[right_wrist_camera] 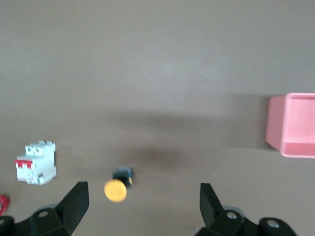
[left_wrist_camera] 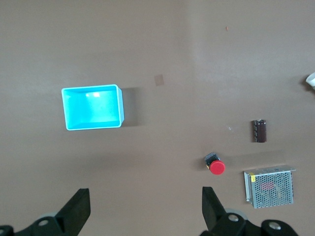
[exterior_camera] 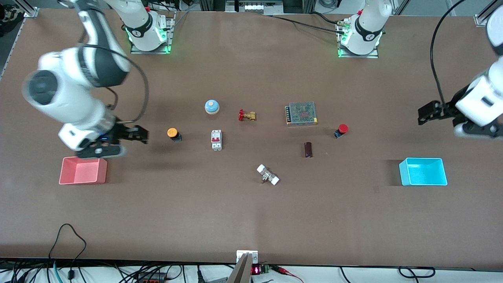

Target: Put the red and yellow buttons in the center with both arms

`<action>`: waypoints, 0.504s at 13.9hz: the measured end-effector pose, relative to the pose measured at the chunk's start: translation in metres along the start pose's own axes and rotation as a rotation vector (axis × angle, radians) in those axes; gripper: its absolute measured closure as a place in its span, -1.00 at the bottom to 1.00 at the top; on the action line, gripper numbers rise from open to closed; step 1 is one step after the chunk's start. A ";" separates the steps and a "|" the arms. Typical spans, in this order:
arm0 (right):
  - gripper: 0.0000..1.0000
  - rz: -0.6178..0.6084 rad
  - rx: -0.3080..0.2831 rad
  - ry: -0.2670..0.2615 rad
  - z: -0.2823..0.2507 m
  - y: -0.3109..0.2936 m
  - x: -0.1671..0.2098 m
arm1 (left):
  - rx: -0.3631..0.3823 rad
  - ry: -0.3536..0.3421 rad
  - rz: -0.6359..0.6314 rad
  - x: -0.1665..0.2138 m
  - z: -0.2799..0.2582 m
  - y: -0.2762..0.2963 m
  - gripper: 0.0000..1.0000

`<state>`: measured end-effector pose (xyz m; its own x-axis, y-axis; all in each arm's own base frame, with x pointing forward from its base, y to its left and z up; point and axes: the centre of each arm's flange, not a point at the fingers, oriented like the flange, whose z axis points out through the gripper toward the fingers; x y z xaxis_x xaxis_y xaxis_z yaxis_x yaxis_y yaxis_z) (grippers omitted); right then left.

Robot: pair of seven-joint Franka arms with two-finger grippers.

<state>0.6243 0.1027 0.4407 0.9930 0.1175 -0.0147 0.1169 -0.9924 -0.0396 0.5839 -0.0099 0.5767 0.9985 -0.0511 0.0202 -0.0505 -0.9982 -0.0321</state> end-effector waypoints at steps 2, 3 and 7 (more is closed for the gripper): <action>-1.00 -0.054 -0.003 -0.046 -0.034 0.034 -0.003 | 0.004 0.005 0.005 -0.017 -0.005 0.004 -1.00; -1.00 -0.059 -0.007 -0.059 -0.052 0.044 -0.006 | 0.004 0.002 0.007 -0.020 -0.004 0.005 -1.00; -1.00 -0.036 -0.017 -0.052 -0.099 0.061 -0.019 | 0.004 -0.006 0.011 -0.020 0.005 0.007 -1.00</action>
<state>0.6143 0.0361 0.5372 0.9859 0.1542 -0.0656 0.1529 -0.9879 -0.0241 0.5636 -0.0160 0.5715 0.9980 -0.0616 0.0135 -0.0611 -0.9975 -0.0358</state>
